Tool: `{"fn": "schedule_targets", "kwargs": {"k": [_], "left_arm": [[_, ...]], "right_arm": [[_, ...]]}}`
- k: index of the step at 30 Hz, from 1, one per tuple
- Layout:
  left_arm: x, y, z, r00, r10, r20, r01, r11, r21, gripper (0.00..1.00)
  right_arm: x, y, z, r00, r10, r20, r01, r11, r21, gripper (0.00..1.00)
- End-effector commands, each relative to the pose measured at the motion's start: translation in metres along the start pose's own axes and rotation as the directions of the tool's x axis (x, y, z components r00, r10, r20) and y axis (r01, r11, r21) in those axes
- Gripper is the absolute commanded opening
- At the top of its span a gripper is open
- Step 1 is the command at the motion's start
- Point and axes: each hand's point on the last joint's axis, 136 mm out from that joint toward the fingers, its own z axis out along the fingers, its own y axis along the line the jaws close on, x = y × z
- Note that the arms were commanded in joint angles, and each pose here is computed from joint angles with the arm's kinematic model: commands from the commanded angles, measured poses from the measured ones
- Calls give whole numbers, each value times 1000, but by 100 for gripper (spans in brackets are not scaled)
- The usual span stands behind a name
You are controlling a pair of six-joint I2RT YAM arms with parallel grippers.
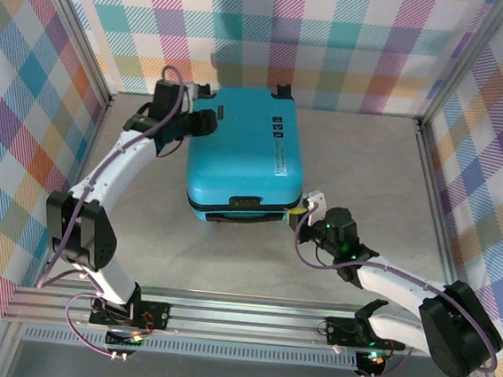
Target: Pack the luggage
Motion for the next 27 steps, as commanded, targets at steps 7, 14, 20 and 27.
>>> {"fn": "schedule_targets", "kwargs": {"k": [7, 14, 20, 27], "left_arm": [[10, -111, -17, 972, 236, 10, -235, 962, 136, 67], [37, -169, 3, 879, 472, -65, -468, 881, 68, 68], [60, -218, 21, 816, 572, -85, -565, 820, 94, 69], [71, -236, 35, 728, 673, -129, -683, 728, -56, 72]], "right_arm": [[-31, 10, 4, 996, -9, 89, 11, 1000, -22, 0], [-29, 11, 2, 996, -13, 90, 14, 1000, -17, 0], [-29, 12, -1, 996, -14, 92, 16, 1000, -15, 0], [-28, 12, -3, 995, -15, 94, 17, 1000, -15, 0]]}}
